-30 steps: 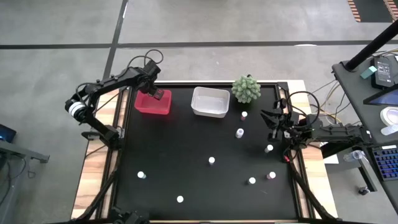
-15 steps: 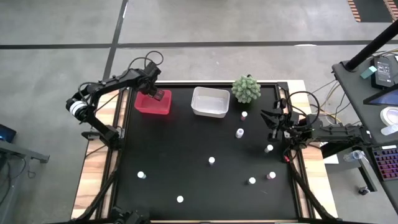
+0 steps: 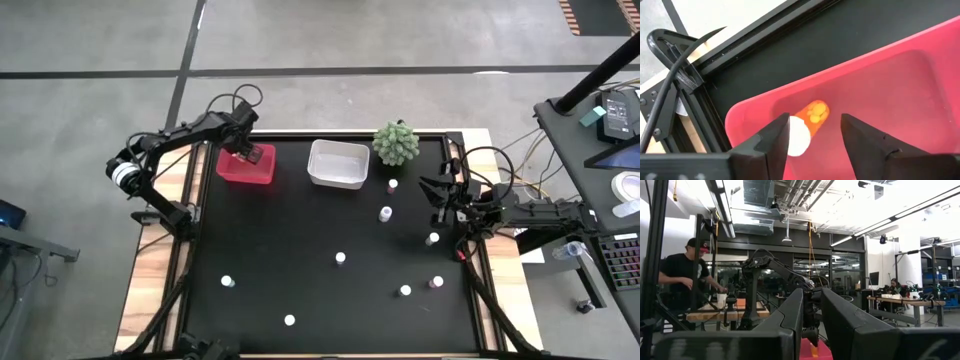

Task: Pick and place medicine bottles into bin by pill shape (circle, oval)
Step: Put the transparent capsule bottle into the white bin

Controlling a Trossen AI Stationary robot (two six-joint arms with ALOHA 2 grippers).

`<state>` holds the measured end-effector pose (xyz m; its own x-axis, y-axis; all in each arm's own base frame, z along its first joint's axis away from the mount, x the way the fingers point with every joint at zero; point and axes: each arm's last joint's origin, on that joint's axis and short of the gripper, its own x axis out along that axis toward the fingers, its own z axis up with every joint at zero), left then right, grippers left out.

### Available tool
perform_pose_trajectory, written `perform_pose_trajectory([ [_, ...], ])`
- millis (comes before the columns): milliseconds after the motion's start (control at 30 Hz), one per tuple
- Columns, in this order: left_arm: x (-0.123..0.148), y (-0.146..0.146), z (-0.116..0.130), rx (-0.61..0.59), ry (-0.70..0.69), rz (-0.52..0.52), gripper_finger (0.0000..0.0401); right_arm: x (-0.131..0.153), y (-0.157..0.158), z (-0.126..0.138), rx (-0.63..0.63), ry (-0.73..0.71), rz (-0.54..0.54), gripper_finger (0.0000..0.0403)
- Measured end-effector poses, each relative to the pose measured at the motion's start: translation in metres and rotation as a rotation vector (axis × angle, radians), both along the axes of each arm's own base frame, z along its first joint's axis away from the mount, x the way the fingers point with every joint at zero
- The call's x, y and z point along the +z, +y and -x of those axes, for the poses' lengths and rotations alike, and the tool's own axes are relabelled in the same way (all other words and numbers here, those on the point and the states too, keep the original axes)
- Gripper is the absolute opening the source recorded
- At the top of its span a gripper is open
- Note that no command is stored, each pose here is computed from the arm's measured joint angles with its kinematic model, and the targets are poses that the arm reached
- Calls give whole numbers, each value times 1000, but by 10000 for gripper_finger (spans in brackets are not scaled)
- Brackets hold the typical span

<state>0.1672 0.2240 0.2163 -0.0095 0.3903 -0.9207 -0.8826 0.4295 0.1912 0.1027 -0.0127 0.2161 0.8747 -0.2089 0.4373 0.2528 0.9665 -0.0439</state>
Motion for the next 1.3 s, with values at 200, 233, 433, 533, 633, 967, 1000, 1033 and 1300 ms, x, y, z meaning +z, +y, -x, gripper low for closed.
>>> perform_pose_trajectory([
  [200, 24, -9, 4, -27, -9, -22, 164, 0, 0, 0, 1, -1, -1, 61],
  [233, 29, -12, 4, -33, -22, -38, 165, 0, 0, 0, 1, -1, -1, 61],
  [433, 62, -41, 4, -115, -114, -142, 164, 0, 0, 0, 6, -3, -10, 61],
  [533, 75, -63, 1, -186, -166, -190, 164, 0, 0, 0, 8, -4, -15, 61],
  [633, 84, -88, -2, -281, -228, -230, 164, 0, 0, 0, 8, -3, -15, 61],
  [967, 88, -157, -20, -633, -569, -431, 164, -5, -1, -6, 29, 44, -68, 61],
  [1000, 87, -161, -21, -656, -602, -441, 164, -6, -1, -7, 32, 55, -76, 61],
  [1033, 86, -165, -23, -681, -633, -452, 164, -7, -1, -9, 34, 67, -81, 61],
  [1300, 79, -179, -31, -934, -718, -584, 164, 21, -3, -40, 50, 172, -139, 61],
])
